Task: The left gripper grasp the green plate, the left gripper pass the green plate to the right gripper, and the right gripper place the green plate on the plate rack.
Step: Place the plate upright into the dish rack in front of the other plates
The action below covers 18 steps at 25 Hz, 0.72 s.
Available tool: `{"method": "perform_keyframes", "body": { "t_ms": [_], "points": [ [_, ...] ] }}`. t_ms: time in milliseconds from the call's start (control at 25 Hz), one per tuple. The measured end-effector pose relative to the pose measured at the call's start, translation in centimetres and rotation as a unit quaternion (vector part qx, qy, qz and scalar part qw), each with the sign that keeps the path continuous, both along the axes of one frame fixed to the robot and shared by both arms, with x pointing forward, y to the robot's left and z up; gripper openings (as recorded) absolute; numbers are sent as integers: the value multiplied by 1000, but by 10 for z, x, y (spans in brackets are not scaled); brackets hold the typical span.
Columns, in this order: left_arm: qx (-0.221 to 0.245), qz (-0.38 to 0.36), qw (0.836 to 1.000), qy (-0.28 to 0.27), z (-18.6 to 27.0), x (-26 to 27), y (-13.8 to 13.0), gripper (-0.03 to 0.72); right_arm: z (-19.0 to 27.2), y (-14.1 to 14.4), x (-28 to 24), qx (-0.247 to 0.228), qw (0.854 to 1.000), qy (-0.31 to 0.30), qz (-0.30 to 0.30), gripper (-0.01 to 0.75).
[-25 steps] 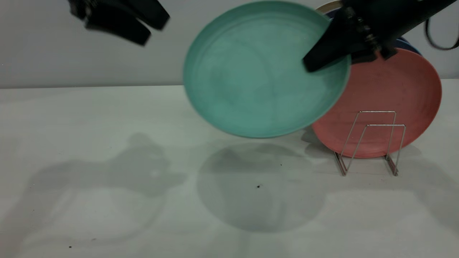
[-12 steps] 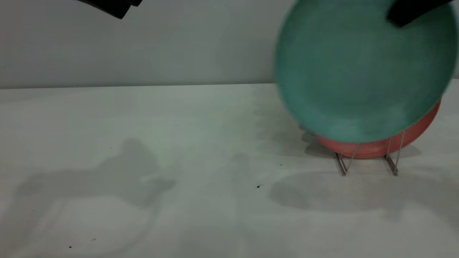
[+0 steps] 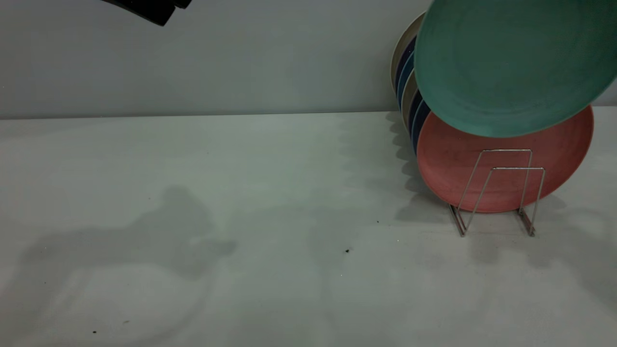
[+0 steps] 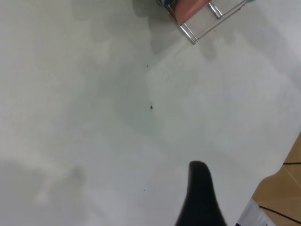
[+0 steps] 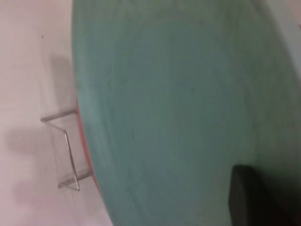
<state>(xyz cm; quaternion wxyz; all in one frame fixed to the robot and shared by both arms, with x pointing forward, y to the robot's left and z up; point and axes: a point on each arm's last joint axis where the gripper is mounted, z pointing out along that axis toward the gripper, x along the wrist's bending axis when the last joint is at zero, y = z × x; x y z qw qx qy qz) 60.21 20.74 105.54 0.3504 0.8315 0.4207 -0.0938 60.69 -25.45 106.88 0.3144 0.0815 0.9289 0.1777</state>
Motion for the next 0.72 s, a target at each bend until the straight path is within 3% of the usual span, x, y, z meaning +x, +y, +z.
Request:
{"method": "perform_keyframes", "body": {
  "t_ms": [720],
  "points": [
    [1,5,1000,-4,0,1,0,568,-45,-2,20,-5,999,49,-8,94]
  ]
}}
